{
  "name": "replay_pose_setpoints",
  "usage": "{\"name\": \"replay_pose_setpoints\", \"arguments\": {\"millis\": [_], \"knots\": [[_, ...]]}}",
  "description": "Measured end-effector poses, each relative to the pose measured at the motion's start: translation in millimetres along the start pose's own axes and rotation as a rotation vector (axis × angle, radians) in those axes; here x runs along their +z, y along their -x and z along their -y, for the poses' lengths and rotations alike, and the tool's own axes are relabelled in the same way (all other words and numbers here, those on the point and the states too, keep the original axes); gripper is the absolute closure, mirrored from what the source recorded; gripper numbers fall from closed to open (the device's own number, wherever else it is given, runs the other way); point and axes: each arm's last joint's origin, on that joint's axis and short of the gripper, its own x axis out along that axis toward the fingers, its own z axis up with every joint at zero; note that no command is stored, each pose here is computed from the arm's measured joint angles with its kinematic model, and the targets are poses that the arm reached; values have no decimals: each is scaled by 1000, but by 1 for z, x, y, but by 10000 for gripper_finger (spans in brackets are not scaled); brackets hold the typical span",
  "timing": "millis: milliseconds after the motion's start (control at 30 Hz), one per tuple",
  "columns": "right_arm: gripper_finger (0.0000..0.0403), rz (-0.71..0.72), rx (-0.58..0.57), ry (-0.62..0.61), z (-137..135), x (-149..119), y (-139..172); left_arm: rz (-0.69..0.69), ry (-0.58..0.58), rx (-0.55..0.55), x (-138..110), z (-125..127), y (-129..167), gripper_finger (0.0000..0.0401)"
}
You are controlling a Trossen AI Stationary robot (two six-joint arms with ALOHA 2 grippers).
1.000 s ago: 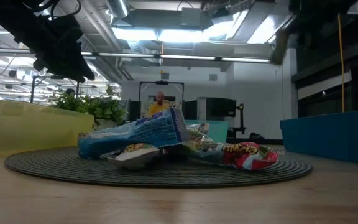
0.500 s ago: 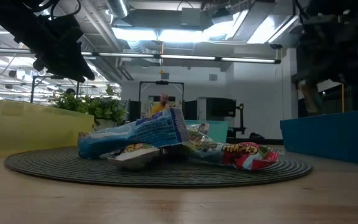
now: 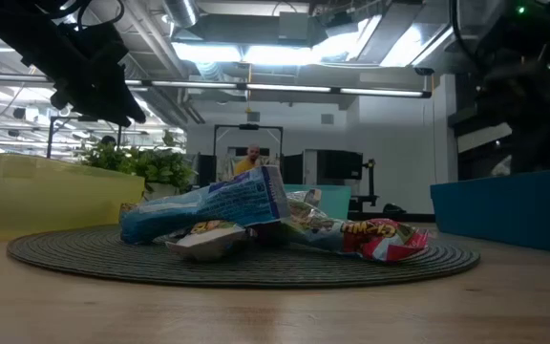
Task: Pick and place Granola Bars by type
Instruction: Put the yellow granola bar into the blue bin
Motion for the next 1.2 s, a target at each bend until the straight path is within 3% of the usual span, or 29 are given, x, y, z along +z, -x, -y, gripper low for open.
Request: {"name": "replay_pose_setpoints", "arguments": {"millis": [567, 1033, 1200], "knots": [[400, -184, -29, 61, -9, -15, -18, 0, 10, 0, 0, 0, 0, 183], [399, -99, -160, 63, -9, -14, -28, 12, 8, 13, 0, 0, 0, 183], [381, -115, -199, 65, -9, -14, -33, 13, 0, 14, 0, 0, 0, 183]]}}
